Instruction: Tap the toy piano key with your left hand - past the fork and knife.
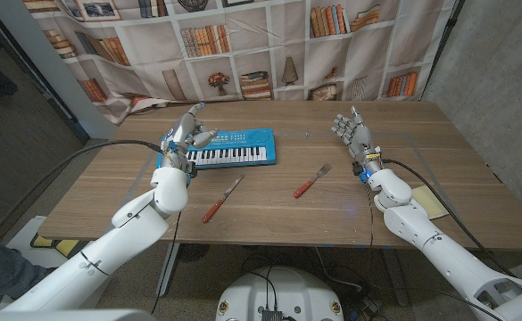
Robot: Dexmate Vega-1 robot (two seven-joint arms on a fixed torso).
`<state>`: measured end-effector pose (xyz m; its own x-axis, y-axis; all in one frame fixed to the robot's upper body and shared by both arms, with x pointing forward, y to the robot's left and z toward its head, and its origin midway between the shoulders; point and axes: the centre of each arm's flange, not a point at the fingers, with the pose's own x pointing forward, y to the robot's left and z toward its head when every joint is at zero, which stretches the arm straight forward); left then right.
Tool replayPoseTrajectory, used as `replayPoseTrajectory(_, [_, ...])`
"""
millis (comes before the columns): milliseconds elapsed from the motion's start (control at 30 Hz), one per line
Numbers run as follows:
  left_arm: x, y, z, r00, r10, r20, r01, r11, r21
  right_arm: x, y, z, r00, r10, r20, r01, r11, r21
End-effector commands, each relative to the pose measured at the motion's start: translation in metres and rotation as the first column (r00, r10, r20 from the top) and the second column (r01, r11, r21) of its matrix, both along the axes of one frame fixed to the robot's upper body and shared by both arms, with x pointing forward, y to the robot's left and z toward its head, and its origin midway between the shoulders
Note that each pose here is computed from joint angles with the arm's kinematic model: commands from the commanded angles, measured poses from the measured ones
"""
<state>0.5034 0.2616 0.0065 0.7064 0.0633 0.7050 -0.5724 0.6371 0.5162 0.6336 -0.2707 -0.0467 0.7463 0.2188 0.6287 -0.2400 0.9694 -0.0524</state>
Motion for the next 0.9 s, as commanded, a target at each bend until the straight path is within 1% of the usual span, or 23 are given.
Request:
replayPoseTrajectory(33, [-0.009, -0.005, -0.003, 0.998, 0.031, -0.051, -0.027, 0.997, 0.075, -0.003, 0.0, -0.004, 1.0, 0.003, -0.007, -0.003, 1.0, 0.002])
replayPoseTrajectory(133, [-0.011, -0.006, -0.003, 0.996, 0.036, -0.076, -0.028, 0.995, 0.096, -0.004, 0.001, -0.005, 1.0, 0.004, -0.008, -0.004, 1.0, -0.001])
replayPoseTrajectory(267, [-0.012, -0.007, -0.002, 0.991, 0.038, -0.131, -0.02, 0.991, 0.133, -0.005, 0.001, -0.007, 1.0, 0.004, -0.012, -0.004, 1.0, 0.005])
replayPoseTrajectory(333, [-0.013, -0.008, -0.002, 0.988, 0.04, -0.148, -0.018, 0.989, 0.15, -0.006, 0.002, -0.008, 1.0, 0.004, -0.01, -0.004, 1.0, 0.003])
replayPoseTrajectory(600, [-0.017, -0.008, -0.006, 0.983, 0.05, -0.175, -0.019, 0.984, 0.176, -0.007, 0.003, -0.01, 1.0, 0.007, -0.018, -0.007, 1.0, 0.001])
replayPoseTrajectory(700, [-0.018, -0.008, -0.007, 0.98, 0.063, -0.189, -0.023, 0.978, 0.207, -0.007, 0.003, -0.011, 1.0, 0.008, -0.021, -0.008, 1.0, -0.002])
replayPoseTrajectory(900, [-0.018, -0.01, -0.013, 0.979, 0.074, -0.189, -0.03, 0.973, 0.227, -0.007, 0.004, -0.012, 1.0, 0.006, -0.025, -0.006, 1.0, 0.0])
